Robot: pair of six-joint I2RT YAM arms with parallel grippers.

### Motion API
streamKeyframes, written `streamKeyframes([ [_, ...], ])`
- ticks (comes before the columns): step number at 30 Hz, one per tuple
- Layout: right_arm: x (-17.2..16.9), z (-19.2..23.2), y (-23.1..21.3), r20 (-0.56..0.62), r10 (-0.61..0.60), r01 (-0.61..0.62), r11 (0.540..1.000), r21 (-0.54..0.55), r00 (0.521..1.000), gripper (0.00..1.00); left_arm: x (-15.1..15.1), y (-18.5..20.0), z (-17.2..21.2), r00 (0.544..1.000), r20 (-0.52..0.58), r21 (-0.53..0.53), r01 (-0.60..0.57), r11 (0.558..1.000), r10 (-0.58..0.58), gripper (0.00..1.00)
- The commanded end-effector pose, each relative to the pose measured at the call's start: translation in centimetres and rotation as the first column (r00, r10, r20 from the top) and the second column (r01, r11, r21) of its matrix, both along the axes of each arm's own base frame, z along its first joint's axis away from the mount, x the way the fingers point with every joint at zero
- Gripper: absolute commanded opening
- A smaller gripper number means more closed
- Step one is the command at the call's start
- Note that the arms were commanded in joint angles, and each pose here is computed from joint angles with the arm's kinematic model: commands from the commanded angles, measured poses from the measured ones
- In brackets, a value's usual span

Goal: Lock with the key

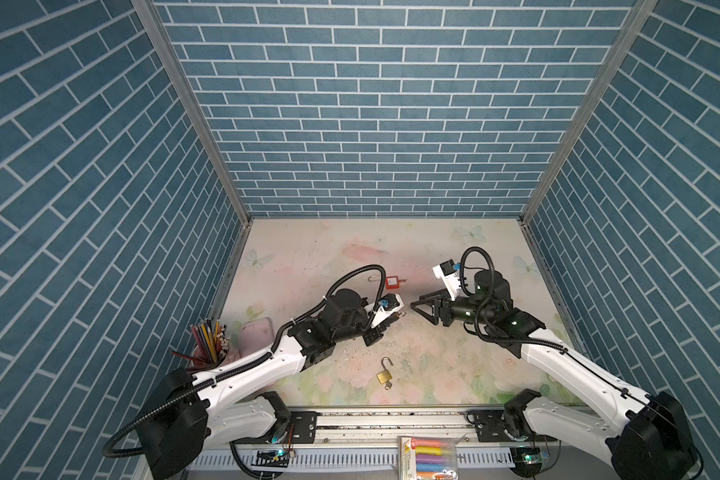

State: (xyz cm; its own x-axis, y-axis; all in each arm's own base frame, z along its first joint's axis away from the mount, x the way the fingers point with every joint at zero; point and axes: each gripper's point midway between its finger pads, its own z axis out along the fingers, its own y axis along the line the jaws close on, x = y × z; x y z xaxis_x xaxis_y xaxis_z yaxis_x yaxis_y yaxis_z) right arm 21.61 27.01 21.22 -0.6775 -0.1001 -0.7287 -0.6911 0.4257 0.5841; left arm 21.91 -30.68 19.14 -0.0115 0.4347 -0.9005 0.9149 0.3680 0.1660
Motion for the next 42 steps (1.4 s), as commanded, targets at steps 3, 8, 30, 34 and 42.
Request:
streamKeyframes([
  [3,-2.1,-1.7,1.6,-0.046,0.123,-0.126,0.990,-0.056,0.991,0.60,0.1,-0.6,1.0,0.997,0.068,-0.019,0.043,0.999,-0.042,0.00],
  [8,-2.6,-2.4,2.4,-0.026,0.139,-0.141,0.987,-0.078,0.990,0.58,0.2,-0.7,0.9,0.997,0.063,-0.020,0.041,0.999,-0.039,0.00],
  [30,2.7,-1.8,1.3,0.075,-0.100,0.112,0.978,-0.177,0.992,0.55,-0.3,-1.0,-0.6,0.997,0.056,0.023,0.059,0.998,-0.060,0.00],
  [34,3.4,-1.0,0.2,0.023,-0.178,0.180,0.969,-0.169,0.984,0.55,-0.1,-0.9,-1.0,0.997,0.061,0.042,0.042,0.998,-0.045,0.00],
  [42,1.5,0.1,1.1,-0.205,-0.127,0.103,0.987,-0.123,0.971,0.43,0.9,-1.1,-1.8,0.999,0.040,0.074,0.001,0.997,-0.004,0.00],
])
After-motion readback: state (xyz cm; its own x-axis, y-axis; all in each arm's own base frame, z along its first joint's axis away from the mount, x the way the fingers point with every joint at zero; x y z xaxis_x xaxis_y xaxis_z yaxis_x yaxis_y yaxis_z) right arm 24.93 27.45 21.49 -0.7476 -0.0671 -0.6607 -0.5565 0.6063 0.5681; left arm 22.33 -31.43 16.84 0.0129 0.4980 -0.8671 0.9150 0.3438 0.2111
